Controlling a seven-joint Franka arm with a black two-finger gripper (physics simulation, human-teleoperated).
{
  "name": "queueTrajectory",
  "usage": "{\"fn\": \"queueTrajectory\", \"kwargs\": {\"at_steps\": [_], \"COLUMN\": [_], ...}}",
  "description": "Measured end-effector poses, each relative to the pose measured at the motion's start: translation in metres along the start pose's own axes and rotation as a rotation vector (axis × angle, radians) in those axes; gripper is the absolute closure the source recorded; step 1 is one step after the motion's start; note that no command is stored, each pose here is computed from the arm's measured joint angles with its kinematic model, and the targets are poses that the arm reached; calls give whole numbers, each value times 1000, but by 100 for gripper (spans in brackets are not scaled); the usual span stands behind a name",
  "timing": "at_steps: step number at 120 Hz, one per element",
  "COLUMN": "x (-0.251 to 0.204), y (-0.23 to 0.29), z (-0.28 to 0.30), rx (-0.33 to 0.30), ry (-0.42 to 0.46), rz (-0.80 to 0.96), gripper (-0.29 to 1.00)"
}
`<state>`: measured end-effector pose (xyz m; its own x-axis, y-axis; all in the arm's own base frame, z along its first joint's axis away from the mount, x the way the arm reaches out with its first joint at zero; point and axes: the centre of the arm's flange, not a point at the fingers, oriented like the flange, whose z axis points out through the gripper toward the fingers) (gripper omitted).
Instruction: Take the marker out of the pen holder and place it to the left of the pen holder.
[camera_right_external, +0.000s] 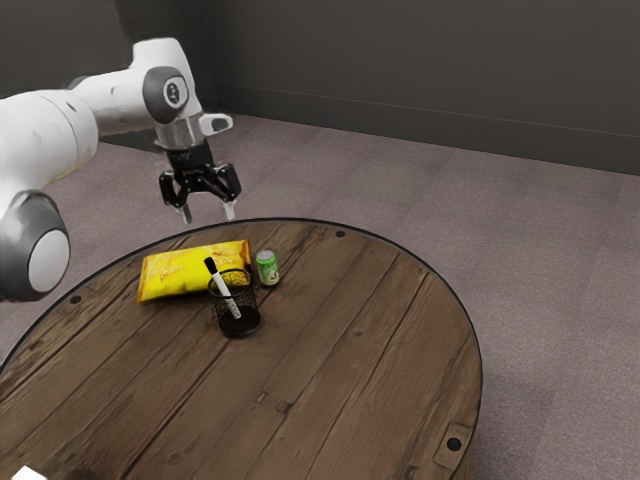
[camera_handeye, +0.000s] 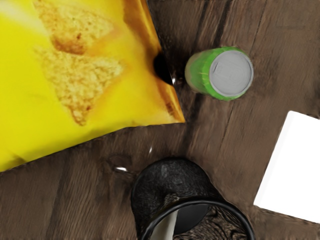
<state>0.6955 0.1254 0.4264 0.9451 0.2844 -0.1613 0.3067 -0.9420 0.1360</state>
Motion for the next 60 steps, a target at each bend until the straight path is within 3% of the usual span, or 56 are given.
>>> {"fn": "queueTrajectory", "kwargs": {"at_steps": [13, 24, 60], "x": [16, 20, 10], "y": [-17, -26, -36], "z": [47, 64, 87], "rx": [-83, -118, -112], "ry": [-59, -94, -224], "rz": [-84, -148, -277], "gripper": [2, 2, 3]}}
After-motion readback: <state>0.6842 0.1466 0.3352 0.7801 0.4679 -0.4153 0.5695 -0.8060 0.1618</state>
